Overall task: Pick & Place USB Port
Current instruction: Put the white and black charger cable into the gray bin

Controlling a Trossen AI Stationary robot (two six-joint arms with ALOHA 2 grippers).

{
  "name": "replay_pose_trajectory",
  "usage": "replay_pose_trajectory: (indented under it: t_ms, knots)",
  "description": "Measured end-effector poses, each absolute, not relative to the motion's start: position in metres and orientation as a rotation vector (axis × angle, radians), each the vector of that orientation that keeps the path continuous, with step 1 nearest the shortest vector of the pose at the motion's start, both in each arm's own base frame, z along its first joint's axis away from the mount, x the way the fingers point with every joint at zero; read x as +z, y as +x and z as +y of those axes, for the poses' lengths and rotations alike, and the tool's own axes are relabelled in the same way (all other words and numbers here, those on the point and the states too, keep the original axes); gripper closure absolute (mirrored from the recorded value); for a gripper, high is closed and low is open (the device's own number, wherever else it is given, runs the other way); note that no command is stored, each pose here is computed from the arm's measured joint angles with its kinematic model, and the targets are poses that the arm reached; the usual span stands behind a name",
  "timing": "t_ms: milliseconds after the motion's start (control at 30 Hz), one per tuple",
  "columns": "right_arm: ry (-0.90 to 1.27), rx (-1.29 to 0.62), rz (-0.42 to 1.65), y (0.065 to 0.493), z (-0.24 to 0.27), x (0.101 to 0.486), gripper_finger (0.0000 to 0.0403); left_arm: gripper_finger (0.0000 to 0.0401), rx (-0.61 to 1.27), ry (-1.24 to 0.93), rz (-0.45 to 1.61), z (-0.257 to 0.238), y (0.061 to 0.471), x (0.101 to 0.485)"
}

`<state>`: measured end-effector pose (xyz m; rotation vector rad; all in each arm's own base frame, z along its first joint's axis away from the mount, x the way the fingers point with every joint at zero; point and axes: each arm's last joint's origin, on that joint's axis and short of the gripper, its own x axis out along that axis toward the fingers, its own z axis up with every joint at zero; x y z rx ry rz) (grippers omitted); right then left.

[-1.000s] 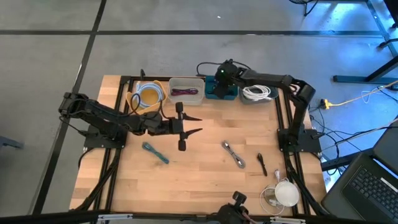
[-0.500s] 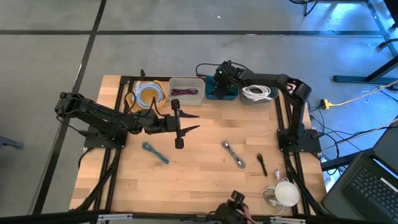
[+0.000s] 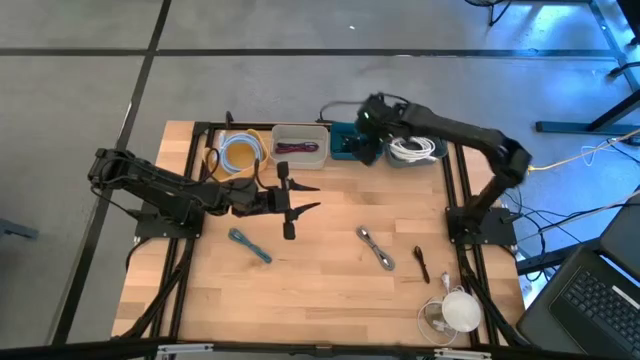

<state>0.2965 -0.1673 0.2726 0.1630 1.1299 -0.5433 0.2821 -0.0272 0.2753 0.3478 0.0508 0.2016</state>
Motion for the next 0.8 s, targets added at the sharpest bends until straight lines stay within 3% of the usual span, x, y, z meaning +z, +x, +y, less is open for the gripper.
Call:
replay_pose_trajectory:
  t_ms: [200, 500, 800]
  knots:
    - [0.244, -0.482, 1.101, 0.263, -0.083, 0.288, 0.0247, 0.0257, 0.201, 0.390, 0.106, -0.027, 0.282, 0.271]
    - [0.471, -0.443, 1.060, 0.223, 0.006, 0.269, 0.0247, 0.0258, 0.189, 0.406, 0.155, -0.026, 0.281, 0.266]
    - [0.702, -0.688, 1.254, 0.186, 0.056, 0.235, 0.0247, 0.0258, 0.192, 0.371, 0.179, -0.026, 0.279, 0.265]
